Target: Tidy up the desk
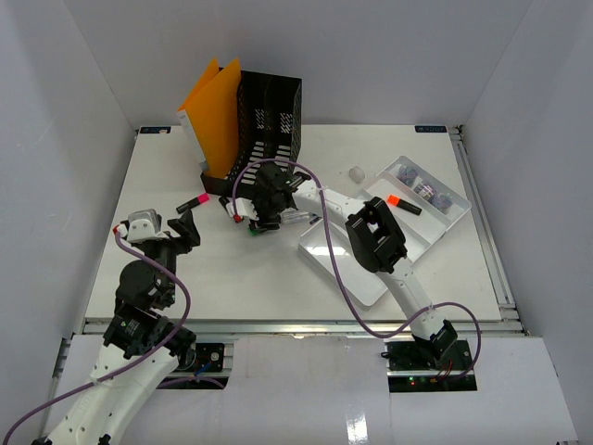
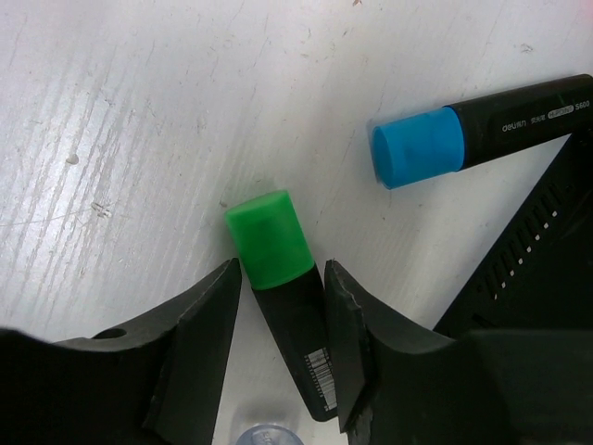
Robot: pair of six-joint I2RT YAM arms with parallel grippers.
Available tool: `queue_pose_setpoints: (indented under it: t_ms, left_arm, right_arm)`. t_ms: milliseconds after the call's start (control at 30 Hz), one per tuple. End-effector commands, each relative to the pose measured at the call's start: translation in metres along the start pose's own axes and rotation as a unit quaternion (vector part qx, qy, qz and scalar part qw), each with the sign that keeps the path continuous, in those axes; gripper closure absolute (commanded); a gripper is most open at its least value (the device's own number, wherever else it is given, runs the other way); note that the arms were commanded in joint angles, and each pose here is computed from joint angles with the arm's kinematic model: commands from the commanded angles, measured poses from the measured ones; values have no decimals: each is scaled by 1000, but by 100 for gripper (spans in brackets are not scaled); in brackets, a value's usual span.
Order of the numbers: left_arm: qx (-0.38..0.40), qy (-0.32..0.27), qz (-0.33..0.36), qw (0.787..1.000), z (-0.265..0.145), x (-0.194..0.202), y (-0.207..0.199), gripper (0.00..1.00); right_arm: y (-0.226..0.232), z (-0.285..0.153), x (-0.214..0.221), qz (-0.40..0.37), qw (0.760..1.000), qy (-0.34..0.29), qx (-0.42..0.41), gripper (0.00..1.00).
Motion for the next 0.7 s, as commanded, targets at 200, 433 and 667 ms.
queue_pose_setpoints:
  t_ms: [200,433,667]
  left_arm:
    - [6,-1,2,1000,0,0,-1,21]
    - [8,2,2,1000,0,1,-1,21]
    - [10,7,3,1000,1,5,-2,20]
  right_arm:
    - [50,-9,-1,102,993,6,-52,59]
    - [71,-11,2,141,988,33,-61,51]
    - [82,-9,10,140,986,49,-73,59]
Point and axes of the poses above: each gripper's point midway between its finger pads, its own z axis out along the fingers, its own y axis along the line the jaws close on, x = y × z, the point moved 4 cm from there along -z, back along the fingers, and after that the axes turned 11 degrees about -z, right-handed, at the moved point
